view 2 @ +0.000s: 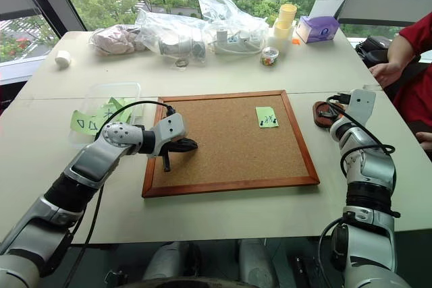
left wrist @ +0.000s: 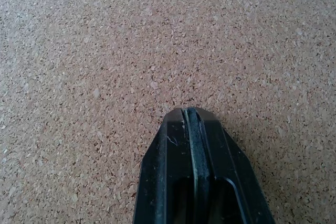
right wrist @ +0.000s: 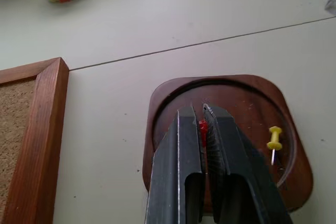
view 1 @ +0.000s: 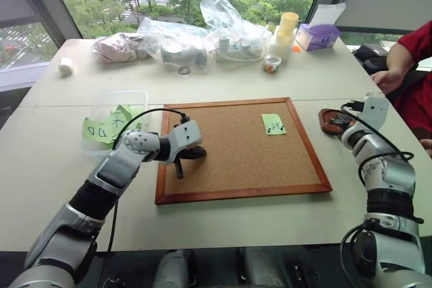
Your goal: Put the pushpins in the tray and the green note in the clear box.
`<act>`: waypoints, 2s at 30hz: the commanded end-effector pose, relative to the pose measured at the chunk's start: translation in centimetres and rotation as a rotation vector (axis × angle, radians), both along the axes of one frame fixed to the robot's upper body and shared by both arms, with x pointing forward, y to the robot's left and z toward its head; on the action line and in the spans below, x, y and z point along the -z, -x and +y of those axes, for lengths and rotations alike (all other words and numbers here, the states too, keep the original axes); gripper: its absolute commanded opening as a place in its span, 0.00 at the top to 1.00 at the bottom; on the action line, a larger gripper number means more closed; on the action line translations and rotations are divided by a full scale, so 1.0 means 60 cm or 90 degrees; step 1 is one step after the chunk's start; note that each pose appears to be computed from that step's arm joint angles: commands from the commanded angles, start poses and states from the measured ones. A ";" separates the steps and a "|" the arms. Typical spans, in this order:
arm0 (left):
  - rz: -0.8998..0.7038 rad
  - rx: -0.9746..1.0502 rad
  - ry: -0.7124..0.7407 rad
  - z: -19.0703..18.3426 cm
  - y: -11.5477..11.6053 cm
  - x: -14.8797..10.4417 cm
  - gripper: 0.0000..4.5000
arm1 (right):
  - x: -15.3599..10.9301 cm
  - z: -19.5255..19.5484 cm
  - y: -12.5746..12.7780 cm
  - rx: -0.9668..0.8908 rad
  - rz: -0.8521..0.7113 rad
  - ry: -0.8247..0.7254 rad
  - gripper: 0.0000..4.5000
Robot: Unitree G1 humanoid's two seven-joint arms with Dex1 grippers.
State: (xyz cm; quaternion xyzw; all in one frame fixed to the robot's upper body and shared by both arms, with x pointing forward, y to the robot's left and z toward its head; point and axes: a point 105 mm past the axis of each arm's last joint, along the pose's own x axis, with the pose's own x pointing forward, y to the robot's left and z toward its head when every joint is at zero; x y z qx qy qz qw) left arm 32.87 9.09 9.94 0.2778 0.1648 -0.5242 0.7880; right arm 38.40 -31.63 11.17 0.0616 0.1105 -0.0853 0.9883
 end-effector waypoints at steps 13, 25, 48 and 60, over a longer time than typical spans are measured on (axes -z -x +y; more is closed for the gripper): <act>0.025 -0.037 -0.035 0.018 0.001 0.027 1.00 | -0.034 -0.020 -0.013 0.020 -0.057 0.011 0.01; 0.025 -0.031 -0.033 0.013 0.001 0.028 1.00 | -0.071 -0.034 -0.010 0.053 -0.089 0.112 0.01; 0.026 -0.034 -0.031 0.013 0.001 0.027 1.00 | -0.030 0.190 0.046 -0.359 -0.099 0.093 0.01; 0.028 -0.041 -0.029 0.015 0.003 0.028 1.00 | 0.003 0.190 0.028 -0.353 -0.075 0.092 0.37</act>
